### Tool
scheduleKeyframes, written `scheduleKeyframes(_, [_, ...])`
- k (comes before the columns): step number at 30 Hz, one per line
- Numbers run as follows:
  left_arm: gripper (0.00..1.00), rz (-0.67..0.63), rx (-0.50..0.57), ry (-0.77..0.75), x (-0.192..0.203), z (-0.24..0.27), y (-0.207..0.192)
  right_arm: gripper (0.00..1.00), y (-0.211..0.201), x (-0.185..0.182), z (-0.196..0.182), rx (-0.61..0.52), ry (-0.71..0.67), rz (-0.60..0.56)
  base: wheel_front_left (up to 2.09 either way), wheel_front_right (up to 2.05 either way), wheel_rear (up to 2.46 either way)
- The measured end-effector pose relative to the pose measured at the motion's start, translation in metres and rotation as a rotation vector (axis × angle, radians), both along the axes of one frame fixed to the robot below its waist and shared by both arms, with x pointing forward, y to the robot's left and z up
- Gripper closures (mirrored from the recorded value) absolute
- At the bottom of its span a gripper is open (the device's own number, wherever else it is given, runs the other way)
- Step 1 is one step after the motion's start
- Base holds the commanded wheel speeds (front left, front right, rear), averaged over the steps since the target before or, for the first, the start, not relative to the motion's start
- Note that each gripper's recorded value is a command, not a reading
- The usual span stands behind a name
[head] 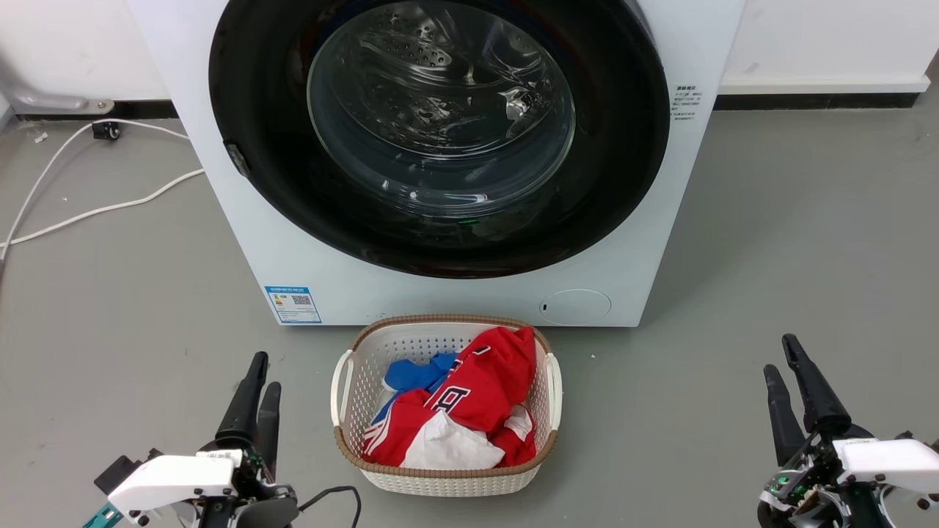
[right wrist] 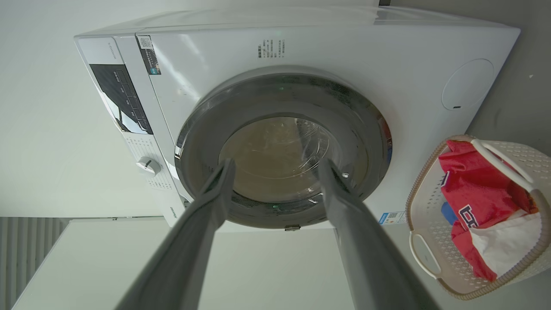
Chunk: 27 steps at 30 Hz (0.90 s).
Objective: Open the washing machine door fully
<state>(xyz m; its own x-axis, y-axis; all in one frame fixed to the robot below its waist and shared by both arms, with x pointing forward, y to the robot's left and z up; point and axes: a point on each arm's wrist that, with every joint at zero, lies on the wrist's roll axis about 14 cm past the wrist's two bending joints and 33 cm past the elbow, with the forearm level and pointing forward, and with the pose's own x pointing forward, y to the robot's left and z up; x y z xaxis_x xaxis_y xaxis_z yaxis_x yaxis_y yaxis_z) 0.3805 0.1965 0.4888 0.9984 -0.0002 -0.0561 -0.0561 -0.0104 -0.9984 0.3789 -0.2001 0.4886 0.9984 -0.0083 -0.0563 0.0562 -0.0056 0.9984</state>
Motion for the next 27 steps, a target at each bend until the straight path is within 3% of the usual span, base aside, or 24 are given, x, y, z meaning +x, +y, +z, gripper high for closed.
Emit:
scheduleKeyframes(12, [0.0, -0.018, 0.128, -0.024, 0.001, 0.009, -0.012, 0.0, 0.003, -0.004, 0.008, -0.088, -0.025, -0.012, 0.0, 0.0, 0.0])
scheduleKeyframes(27, [0.0, -0.043, 0.516, -0.066, 0.002, 0.021, -0.018, 0.0, 0.0, -0.009, 0.018, -0.524, -0.044, 0.001, 0.0, 0.0, 0.0])
